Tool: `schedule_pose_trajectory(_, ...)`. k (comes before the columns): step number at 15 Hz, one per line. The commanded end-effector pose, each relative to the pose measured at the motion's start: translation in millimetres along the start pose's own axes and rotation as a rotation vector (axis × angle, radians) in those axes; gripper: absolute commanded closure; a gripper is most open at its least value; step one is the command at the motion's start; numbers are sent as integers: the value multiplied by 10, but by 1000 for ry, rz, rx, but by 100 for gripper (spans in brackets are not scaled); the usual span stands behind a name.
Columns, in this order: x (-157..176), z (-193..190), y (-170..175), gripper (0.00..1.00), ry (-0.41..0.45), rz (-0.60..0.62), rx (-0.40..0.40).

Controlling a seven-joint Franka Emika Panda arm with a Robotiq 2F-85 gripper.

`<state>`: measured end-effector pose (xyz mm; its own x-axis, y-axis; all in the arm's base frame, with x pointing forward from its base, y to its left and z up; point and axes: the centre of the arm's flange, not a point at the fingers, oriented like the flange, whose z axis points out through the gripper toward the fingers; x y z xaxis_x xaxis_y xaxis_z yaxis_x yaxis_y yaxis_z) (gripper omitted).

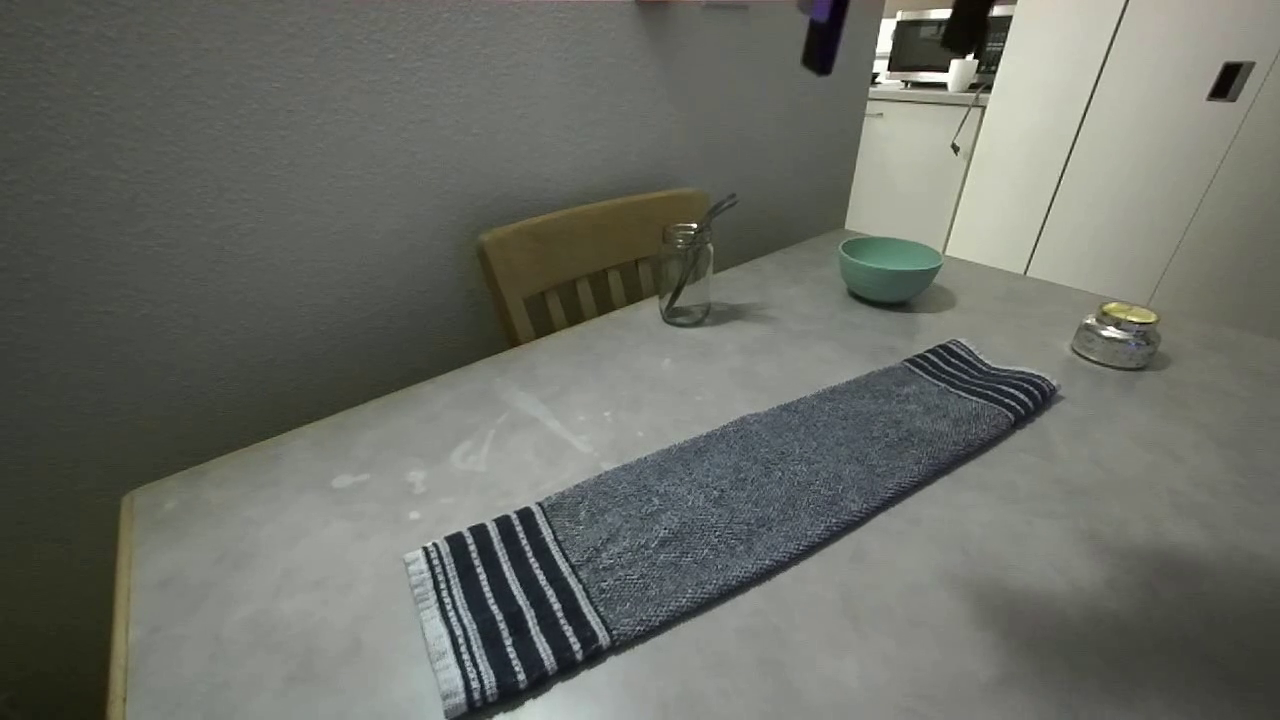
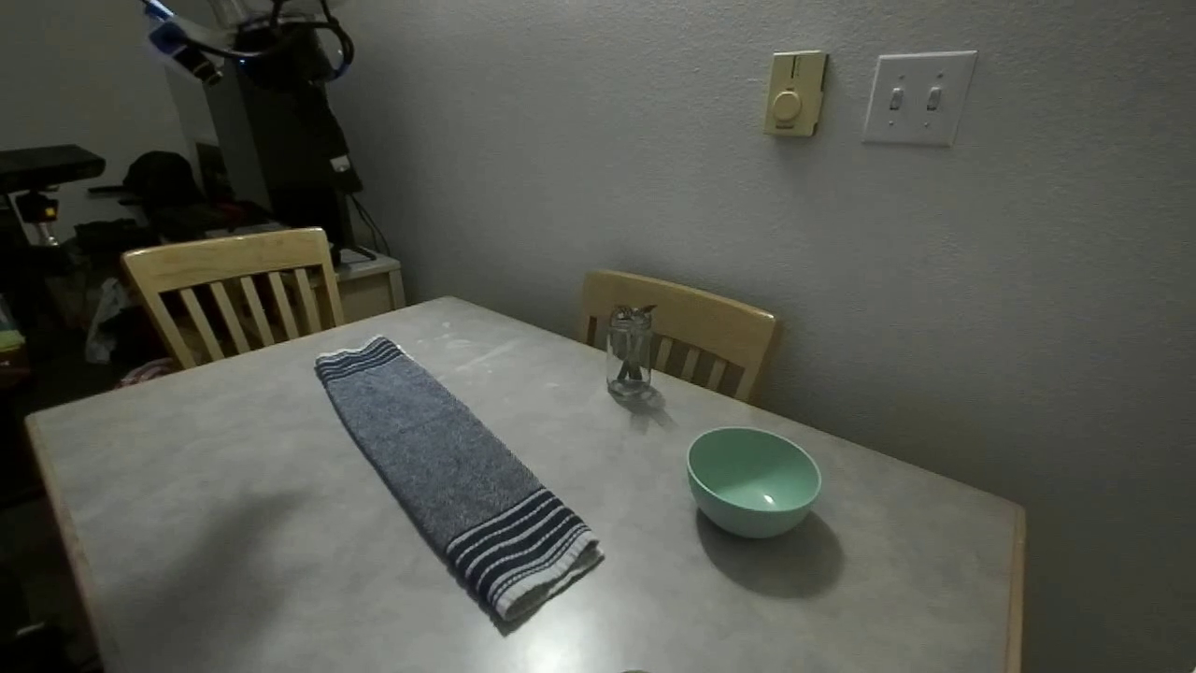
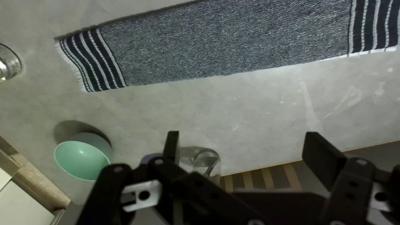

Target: Fold the grey towel in half

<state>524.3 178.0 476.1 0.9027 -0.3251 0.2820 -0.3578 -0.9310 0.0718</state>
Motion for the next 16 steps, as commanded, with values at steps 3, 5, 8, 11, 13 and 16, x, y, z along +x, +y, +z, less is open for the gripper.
schedule_pose_trajectory(3, 54, 145, -188, 0, -22, -13, 7)
schedule_pose_trajectory(5, 63, 98, -165, 0, -15, -9, 8)
schedule_pose_trajectory(8, 68, 72, -155, 0, -10, -7, 10)
schedule_pose_trajectory(11, 145, 187, -268, 0, -31, -36, 5)
schedule_pose_trajectory(13, 232, 320, -391, 0, -50, -72, 9)
schedule_pose_trajectory(16, 387, 542, -672, 0, -94, -159, 25)
